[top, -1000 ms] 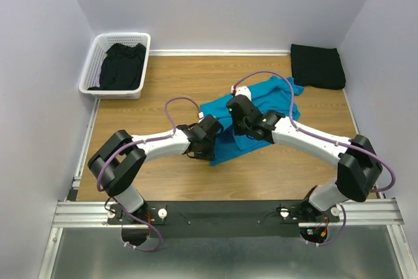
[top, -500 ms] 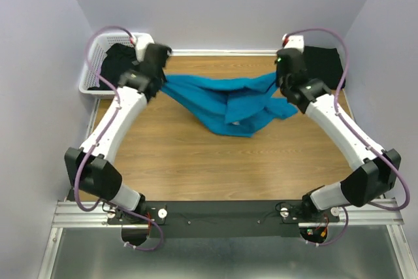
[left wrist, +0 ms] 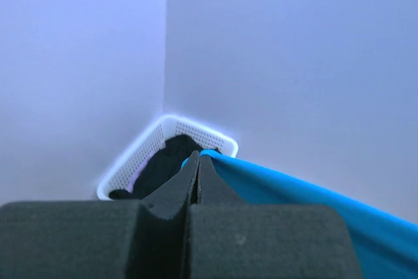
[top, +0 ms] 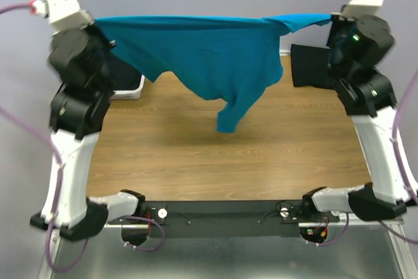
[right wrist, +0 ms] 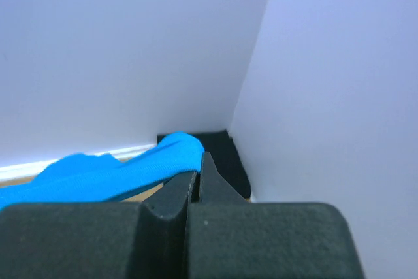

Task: Fold and stack the t-shirts
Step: Flatten the tshirt out

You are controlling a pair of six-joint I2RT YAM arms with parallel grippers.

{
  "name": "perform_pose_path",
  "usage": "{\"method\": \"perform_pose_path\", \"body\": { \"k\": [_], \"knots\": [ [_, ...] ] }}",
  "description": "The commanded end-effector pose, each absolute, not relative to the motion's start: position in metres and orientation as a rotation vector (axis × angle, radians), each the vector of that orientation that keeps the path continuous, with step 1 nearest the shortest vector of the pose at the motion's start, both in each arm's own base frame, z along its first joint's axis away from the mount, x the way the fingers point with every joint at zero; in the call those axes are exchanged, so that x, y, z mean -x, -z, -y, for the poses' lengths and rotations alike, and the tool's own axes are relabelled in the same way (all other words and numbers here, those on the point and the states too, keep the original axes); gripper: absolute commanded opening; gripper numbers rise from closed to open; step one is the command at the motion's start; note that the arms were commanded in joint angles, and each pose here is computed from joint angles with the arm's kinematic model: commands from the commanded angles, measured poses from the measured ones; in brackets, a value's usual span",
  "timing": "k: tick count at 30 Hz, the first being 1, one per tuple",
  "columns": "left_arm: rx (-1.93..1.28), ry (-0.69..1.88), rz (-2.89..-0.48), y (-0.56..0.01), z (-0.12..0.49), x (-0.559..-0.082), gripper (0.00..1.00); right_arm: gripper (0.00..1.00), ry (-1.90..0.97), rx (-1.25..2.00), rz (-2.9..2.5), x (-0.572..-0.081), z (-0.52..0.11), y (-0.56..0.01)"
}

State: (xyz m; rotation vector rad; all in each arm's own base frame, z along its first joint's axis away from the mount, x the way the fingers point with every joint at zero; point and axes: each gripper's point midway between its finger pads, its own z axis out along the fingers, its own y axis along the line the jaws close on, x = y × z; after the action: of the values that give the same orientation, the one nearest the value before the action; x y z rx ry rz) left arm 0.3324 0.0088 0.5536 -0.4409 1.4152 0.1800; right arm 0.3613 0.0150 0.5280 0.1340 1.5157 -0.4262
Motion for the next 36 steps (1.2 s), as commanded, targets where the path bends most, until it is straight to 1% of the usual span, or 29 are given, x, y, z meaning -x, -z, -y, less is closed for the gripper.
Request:
{"method": "perform_pose_path", "body": {
  "k": [1,2,3,4,5,6,9,12,14,18,19,21,22,23,24,25,26,27,30,31,33,34,35,36],
  "knots": [
    [0.480,-0.166,-1.161,-0.611,-0.046,-0.245,0.00,0.01,0.425,-0.136,-1.405,-0.307,0.010,-0.562],
    [0.445,-0.143,-1.158,-0.607,-0.042,-0.242,0.00,0.01,0.375,-0.120,-1.353,-0.284,0.013,-0.575],
    [0.444,-0.111,-1.114,-0.615,-0.046,-0.222,0.00,0.00,0.355,-0.106,-1.335,-0.275,0.013,-0.578],
    [0.436,-0.098,-1.104,-0.616,-0.046,-0.215,0.00,0.01,0.342,-0.090,-1.335,-0.272,0.012,-0.573],
    [0.410,-0.081,-1.107,-0.613,-0.043,-0.212,0.00,0.01,0.307,-0.100,-1.294,-0.251,0.017,-0.582],
    [0.403,-0.063,-1.085,-0.617,-0.045,-0.199,0.00,0.00,0.299,-0.098,-1.284,-0.245,0.019,-0.582],
    [0.358,-0.044,-1.086,-0.616,-0.041,-0.192,0.00,0.00,0.287,-0.089,-1.251,-0.224,0.025,-0.586],
    [0.316,-0.031,-1.100,-0.617,-0.035,-0.190,0.00,0.00,0.299,-0.057,-1.242,-0.220,0.025,-0.588],
    [0.299,-0.047,-1.138,-0.611,-0.031,-0.203,0.00,0.00,0.330,-0.028,-1.269,-0.230,0.022,-0.581],
    [0.268,-0.105,-1.247,-0.579,-0.018,-0.247,0.00,0.00,0.428,0.014,-1.380,-0.270,0.013,-0.551],
    [0.257,-0.123,-1.291,-0.565,-0.012,-0.268,0.00,0.01,0.466,0.049,-1.439,-0.293,0.006,-0.532],
    [0.205,-0.182,-1.395,-0.529,0.002,-0.312,0.00,0.01,0.547,0.105,-1.515,-0.318,0.000,-0.507],
    [0.184,-0.214,-1.451,-0.505,0.007,-0.331,0.00,0.01,0.610,0.154,-1.569,-0.341,-0.006,-0.486],
    [0.168,-0.233,-1.487,-0.489,0.011,-0.347,0.00,0.01,0.610,0.151,-1.566,-0.343,-0.006,-0.484],
    [0.161,-0.249,-1.506,-0.476,0.015,-0.363,0.00,0.00,0.677,0.216,-1.621,-0.369,-0.013,-0.459],
    [0.134,-0.285,-1.577,-0.444,0.023,-0.392,0.00,0.01,0.705,0.241,-1.636,-0.385,-0.018,-0.441],
    [0.118,-0.310,-1.629,-0.417,0.026,-0.409,0.00,0.01,0.736,0.292,-1.651,-0.401,-0.023,-0.425],
    [0.105,-0.332,-1.685,-0.385,0.033,-0.437,0.00,0.00,0.762,0.332,-1.691,-0.423,-0.027,-0.396],
    [0.117,-0.369,-1.775,-0.332,0.032,-0.477,0.00,0.01,0.746,0.376,-1.721,-0.463,-0.033,-0.343],
    [0.095,-0.376,-1.837,-0.299,0.038,-0.500,0.00,0.01,0.761,0.392,-1.765,-0.485,-0.030,-0.311],
    [0.084,-0.401,-1.890,-0.270,0.036,-0.523,0.00,0.01,0.777,0.402,-1.793,-0.505,-0.028,-0.278],
    [0.085,-0.415,-1.955,-0.231,0.040,-0.539,0.00,0.00,0.788,0.419,-1.816,-0.521,-0.028,-0.250],
    [0.092,-0.409,-1.951,-0.230,0.042,-0.552,0.00,0.01,0.791,0.437,-1.824,-0.530,-0.029,-0.235],
    [0.073,-0.427,-2.006,-0.196,0.044,-0.564,0.00,0.01,0.805,0.471,-1.830,-0.541,-0.030,-0.211]
  ]
}}
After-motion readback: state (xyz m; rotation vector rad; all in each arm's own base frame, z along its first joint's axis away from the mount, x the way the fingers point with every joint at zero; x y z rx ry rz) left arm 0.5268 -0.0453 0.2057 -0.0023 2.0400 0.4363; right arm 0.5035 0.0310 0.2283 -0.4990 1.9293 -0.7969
